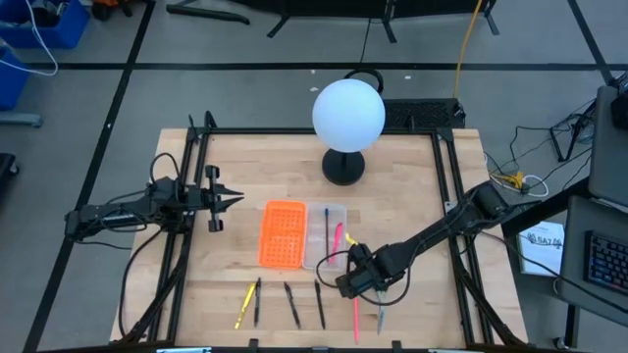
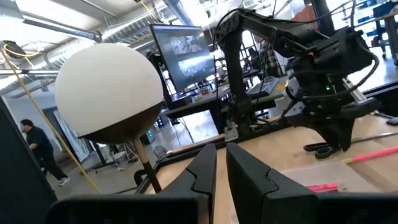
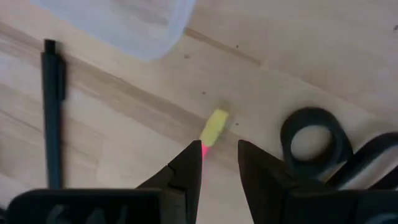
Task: Pick & place school supplies into a supply box
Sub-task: Put the pink pencil into the supply box
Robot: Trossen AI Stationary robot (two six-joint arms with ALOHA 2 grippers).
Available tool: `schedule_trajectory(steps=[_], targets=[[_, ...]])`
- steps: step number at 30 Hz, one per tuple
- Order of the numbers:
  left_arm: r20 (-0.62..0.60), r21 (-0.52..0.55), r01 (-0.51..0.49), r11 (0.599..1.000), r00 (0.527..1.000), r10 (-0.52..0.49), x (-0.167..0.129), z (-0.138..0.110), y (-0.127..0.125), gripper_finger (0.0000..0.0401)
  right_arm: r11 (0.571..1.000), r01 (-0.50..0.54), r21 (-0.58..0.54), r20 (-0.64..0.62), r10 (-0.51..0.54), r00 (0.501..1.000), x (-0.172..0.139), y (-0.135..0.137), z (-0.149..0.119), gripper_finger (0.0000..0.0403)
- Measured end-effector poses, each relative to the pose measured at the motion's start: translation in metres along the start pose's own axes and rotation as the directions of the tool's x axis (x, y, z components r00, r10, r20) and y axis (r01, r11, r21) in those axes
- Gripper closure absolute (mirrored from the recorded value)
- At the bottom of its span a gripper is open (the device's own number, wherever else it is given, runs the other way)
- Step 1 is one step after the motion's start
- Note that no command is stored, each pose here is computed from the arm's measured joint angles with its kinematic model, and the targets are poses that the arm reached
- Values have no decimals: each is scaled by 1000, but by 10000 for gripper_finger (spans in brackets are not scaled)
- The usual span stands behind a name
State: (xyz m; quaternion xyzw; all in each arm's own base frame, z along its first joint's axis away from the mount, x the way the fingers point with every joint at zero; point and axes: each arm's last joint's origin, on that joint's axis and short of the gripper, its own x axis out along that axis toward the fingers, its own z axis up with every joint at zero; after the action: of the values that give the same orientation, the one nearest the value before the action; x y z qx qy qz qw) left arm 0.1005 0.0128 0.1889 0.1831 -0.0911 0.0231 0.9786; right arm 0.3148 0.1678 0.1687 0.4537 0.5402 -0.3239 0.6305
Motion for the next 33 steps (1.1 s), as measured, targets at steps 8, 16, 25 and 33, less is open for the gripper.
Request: schedule_trajectory(steps=[8,16,25,33], targets=[[0,-1,0,1000,1000,0,0,0,0,354,998,40,-41,-2,-40,999,16,14,-1,308],[-2,-1,1,1000,1000,-1,0,0,0,354,988,142,-67,-15,-143,990,28,6,-1,308],[-7,5,3,1000,1000,-3,0,-1,0,354,971,200,-132,-10,-203,979,45,2,1,307],[-7,1,2,1000,1000,-2,0,-1,0,354,974,179,-138,-11,-182,983,43,4,1,331]])
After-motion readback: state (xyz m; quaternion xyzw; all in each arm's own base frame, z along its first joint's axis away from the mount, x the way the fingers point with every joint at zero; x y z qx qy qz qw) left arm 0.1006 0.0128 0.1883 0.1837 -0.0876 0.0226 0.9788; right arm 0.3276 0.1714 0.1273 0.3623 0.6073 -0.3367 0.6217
